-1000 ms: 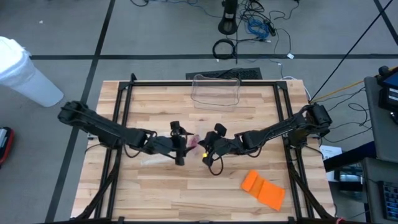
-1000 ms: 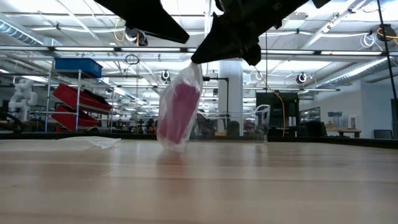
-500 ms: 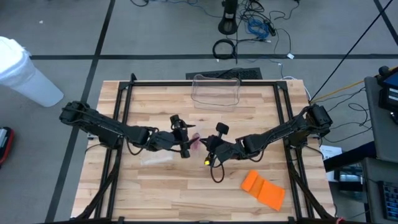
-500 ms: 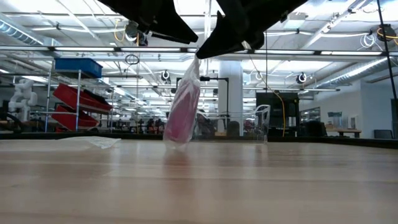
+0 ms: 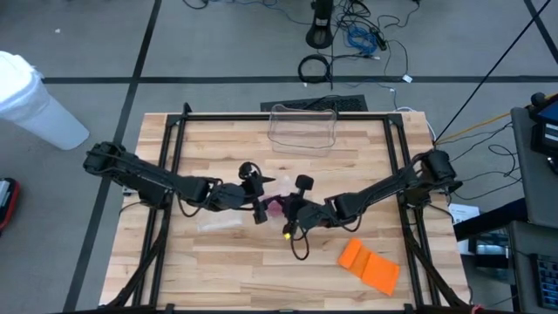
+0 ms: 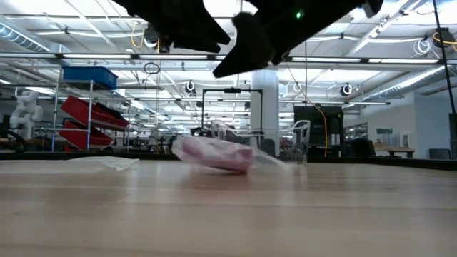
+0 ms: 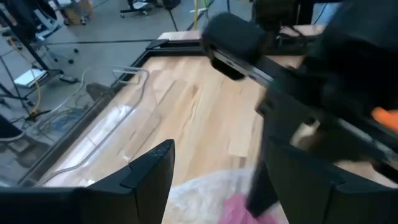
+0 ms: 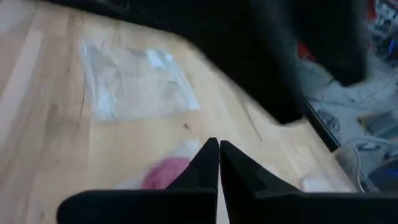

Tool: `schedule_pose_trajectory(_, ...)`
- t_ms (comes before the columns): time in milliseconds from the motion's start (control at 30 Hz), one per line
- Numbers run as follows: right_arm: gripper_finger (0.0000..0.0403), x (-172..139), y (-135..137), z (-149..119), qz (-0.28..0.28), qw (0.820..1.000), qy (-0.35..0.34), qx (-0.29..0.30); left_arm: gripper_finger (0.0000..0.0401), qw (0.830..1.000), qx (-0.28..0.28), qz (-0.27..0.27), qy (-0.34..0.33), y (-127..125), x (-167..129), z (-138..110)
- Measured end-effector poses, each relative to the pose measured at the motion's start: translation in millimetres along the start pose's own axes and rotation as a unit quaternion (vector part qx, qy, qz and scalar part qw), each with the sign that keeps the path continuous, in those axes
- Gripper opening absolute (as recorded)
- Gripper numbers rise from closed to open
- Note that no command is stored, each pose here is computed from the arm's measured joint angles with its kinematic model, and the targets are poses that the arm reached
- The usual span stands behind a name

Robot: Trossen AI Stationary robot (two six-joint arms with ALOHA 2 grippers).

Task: Roll bandage
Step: Close the zip bag

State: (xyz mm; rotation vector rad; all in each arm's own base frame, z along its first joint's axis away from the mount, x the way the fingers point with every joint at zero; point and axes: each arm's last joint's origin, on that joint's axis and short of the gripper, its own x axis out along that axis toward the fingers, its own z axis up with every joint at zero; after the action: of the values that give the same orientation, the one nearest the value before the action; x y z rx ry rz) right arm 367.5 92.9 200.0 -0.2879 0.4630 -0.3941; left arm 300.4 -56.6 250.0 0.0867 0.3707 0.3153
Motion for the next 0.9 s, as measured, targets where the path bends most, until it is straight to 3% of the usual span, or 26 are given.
schedule_pose_trajectory(100,0.0000,4.0,4.5,-6.3,-0.022,0.999,0.009,-0.033,0.0253,1.000,0.014,0.007,0.023,3.8,1.7,-4.5)
schedule_pose_trajectory(233,0.0000,-12.4,2.9,-13.0,-0.129,0.987,0.052,-0.081,0.0253,0.997,0.056,0.008,0.051,4.6,1.3,-10.5)
schedule_pose_trajectory(300,0.0000,-24.0,-1.2,-12.9,-0.135,0.985,0.068,-0.081,0.0253,0.996,0.068,0.008,0.058,4.7,1.1,-11.9)
schedule_pose_trajectory(400,0.0000,-30.9,-11.4,-13.6,-0.019,0.993,0.115,-0.016,0.0253,0.995,0.076,0.007,0.060,4.8,1.1,-12.3)
schedule_pose_trajectory(467,0.0001,-27.9,-20.2,-18.5,0.059,0.983,0.169,0.037,0.0253,0.995,0.079,0.007,0.060,4.8,1.1,-12.4)
schedule_pose_trajectory(533,0.0006,-24.8,-25.7,-24.1,0.105,0.971,0.210,0.048,0.0253,0.994,0.088,-0.003,0.060,4.1,1.0,-12.5)
schedule_pose_trajectory(700,0.0044,-18.8,-20.6,-45.6,0.127,0.959,0.251,-0.039,0.0253,0.982,0.166,-0.050,0.073,1.4,0.0,-15.8)
schedule_pose_trajectory(900,0.0138,-25.5,-1.3,-70.7,0.148,0.932,0.311,-0.114,0.0253,0.966,0.235,-0.056,0.097,2.4,-0.9,-21.5)
